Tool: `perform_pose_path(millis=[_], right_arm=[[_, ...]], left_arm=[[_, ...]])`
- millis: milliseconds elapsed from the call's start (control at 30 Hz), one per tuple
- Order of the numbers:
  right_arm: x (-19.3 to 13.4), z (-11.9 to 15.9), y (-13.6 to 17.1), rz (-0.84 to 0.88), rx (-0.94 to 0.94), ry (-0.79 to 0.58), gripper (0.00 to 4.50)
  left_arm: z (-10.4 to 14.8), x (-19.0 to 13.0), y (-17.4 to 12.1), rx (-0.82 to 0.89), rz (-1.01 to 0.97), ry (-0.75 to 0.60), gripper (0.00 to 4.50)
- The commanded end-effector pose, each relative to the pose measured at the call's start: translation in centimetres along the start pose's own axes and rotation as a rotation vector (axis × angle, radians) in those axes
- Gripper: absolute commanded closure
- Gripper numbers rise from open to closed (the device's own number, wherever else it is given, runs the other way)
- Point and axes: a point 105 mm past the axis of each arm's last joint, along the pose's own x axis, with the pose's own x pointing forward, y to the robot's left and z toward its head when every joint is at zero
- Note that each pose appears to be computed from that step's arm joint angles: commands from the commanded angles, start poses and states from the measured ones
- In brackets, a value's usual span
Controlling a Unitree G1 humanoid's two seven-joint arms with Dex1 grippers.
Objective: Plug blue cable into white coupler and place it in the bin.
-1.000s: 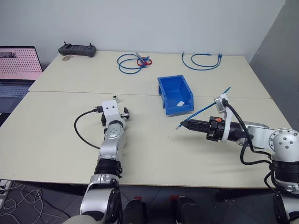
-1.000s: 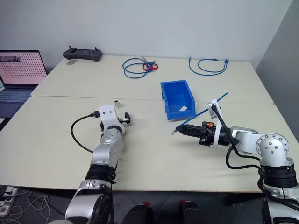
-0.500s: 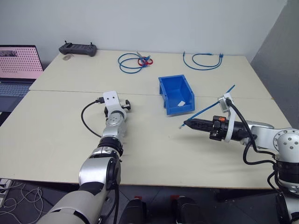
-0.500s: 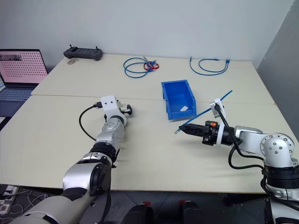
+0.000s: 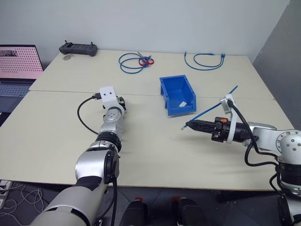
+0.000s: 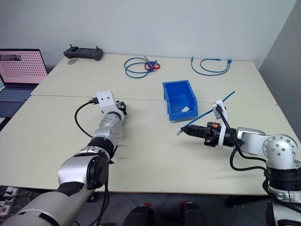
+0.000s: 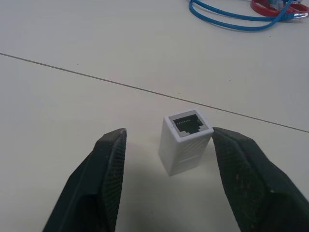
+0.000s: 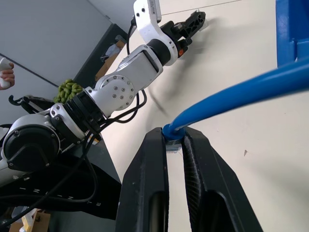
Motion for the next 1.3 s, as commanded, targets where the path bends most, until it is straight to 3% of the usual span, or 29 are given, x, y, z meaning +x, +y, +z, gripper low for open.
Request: perform_pose_path(millis=[33, 167, 600, 633, 767, 1033, 1167, 1300], right_arm=[[-0.5, 0.8, 1.0, 0.017, -0.042, -0.033, 4.34], [-0.5, 1.1, 1.0, 0.016, -0.045, -0.041, 4.34], [-0.1, 1.3, 0.8, 0.015, -0.043, -0.049, 4.34], [-0.1, 1.3, 0.8, 0.015, -0.042, -0.049, 4.34], [-0.1, 1.2, 0.8, 0.014, -0.042, -0.049, 4.34], [-0.3, 0.9, 0.7, 0.009, -0.04, -0.048, 4.34], [-0.2, 0.9, 0.7, 0.008, -0.038, -0.048, 4.34], [-0.2, 0.9, 0.7, 0.007, -0.038, -0.05, 4.34]], left_arm=[[2.4, 0.3, -0.4, -0.005, -0.014, -0.061, 3.0], [2.3, 0.3, -0.4, -0.004, -0.02, -0.053, 3.61], [1.7, 0.4, 0.4, 0.021, 0.008, -0.021, 3.65], [1.7, 0.4, 0.3, 0.026, 0.004, -0.019, 2.93], [1.5, 0.4, 0.2, 0.026, -0.006, -0.01, 2.13], [1.2, 0.4, 0.1, 0.026, -0.018, 0.0, 2.13], [1.2, 0.4, 0.2, 0.025, -0.018, -0.001, 2.73], [1.3, 0.4, 0.2, 0.025, -0.017, -0.003, 3.69]])
